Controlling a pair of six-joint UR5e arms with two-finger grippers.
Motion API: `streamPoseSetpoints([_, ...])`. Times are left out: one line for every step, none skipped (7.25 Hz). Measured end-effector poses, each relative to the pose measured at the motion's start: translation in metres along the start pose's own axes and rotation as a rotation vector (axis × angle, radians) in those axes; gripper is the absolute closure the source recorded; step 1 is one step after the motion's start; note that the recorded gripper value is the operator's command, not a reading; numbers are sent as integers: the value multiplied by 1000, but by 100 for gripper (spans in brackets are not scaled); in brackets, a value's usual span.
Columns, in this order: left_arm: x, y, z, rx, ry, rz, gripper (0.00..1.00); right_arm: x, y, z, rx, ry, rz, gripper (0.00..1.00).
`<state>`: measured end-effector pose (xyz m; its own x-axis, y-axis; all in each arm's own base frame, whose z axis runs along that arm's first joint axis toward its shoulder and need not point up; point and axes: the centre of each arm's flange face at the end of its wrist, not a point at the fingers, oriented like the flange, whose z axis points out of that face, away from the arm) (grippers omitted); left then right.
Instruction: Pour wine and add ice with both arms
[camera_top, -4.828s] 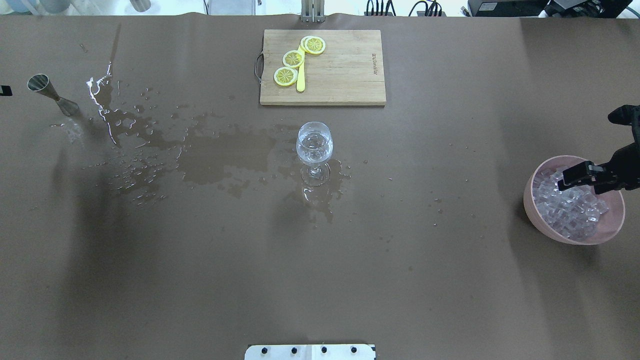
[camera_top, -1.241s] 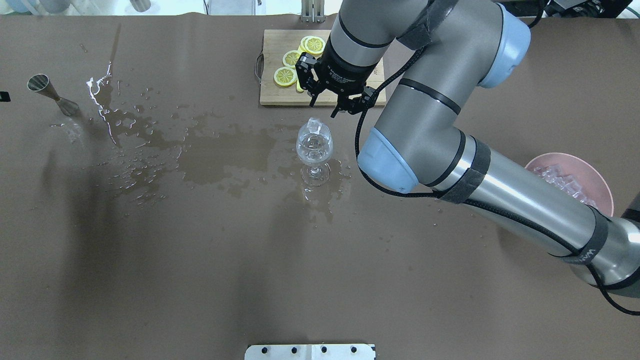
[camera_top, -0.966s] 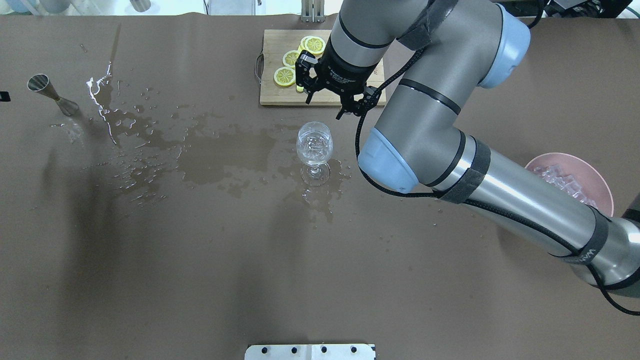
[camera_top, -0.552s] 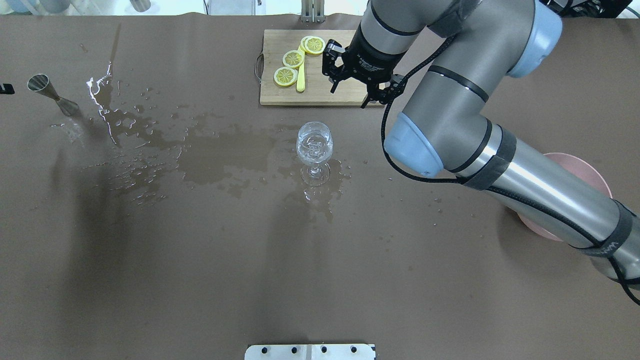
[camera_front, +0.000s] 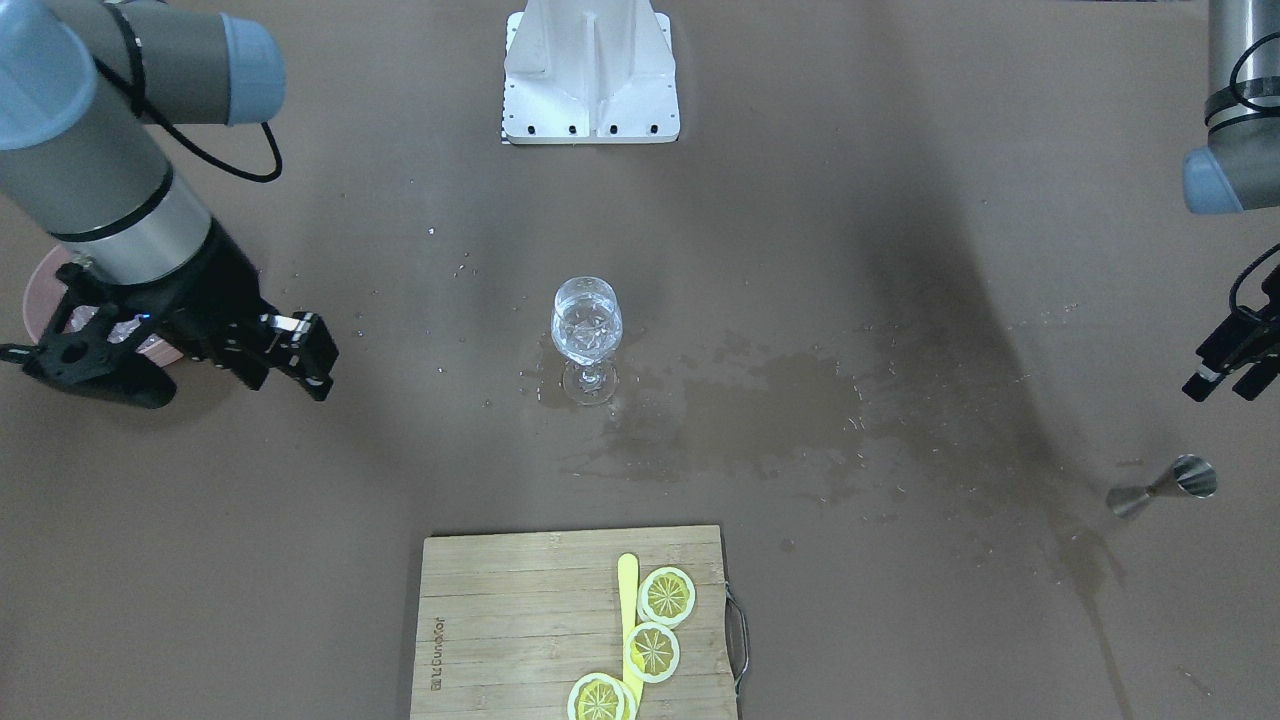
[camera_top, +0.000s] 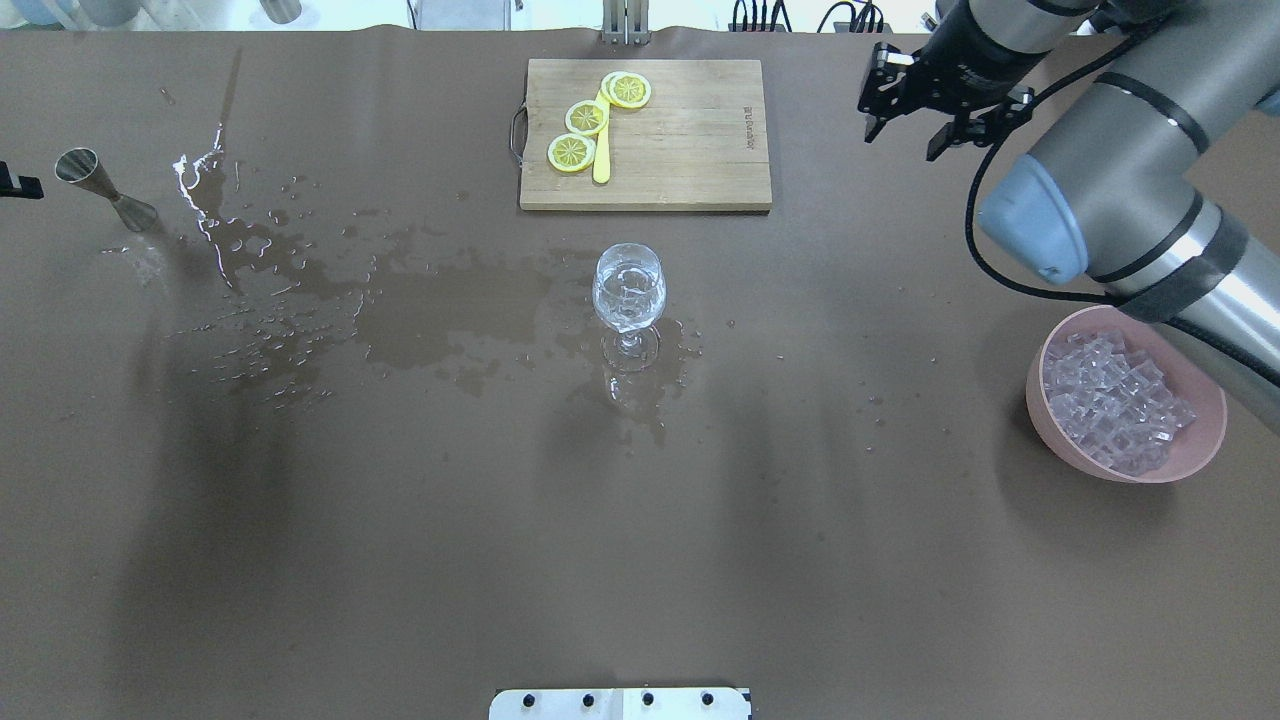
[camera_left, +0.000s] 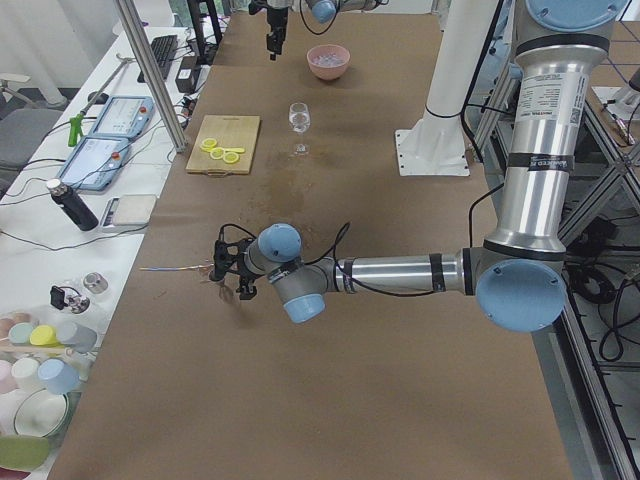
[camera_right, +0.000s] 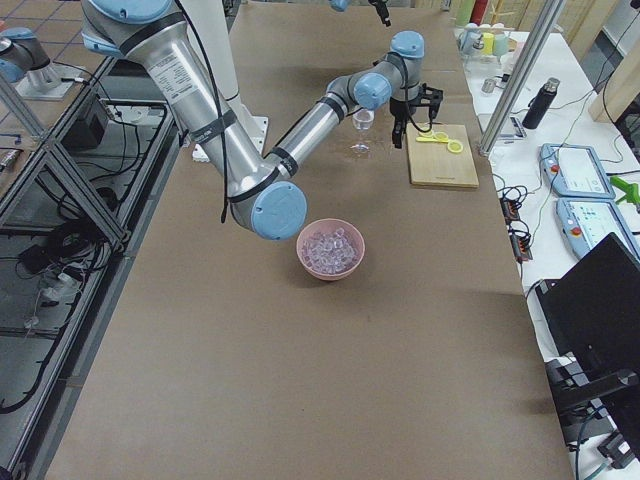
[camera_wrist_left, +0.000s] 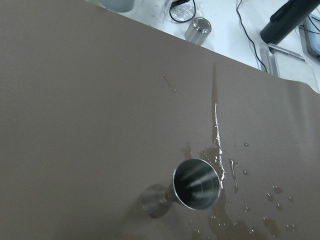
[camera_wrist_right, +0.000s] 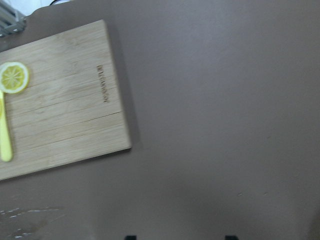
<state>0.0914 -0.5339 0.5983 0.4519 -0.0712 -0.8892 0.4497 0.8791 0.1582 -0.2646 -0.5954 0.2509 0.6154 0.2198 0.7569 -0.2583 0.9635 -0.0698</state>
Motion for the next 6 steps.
streamPoseSetpoints([-2, 4, -6, -30, -23, 74, 2, 39, -15, 1, 13, 34, -45, 0])
streamPoseSetpoints([-8, 1, -17, -65, -65, 167, 2, 76, -30, 1, 21, 67, -83, 0])
streamPoseSetpoints([-17, -10, -32, -98, -119, 259, 2, 111, -45, 0, 23, 95, -123, 0])
streamPoseSetpoints([-28, -23, -48, -139, -173, 340, 2, 148, -64, -3, 19, 122, -170, 0])
streamPoseSetpoints([-34, -33, -61, -189, -215, 395, 2, 191, -81, -5, 5, 150, -233, 0])
streamPoseSetpoints([-29, -38, -73, -233, -230, 413, 2, 235, -94, -7, -14, 174, -300, 0])
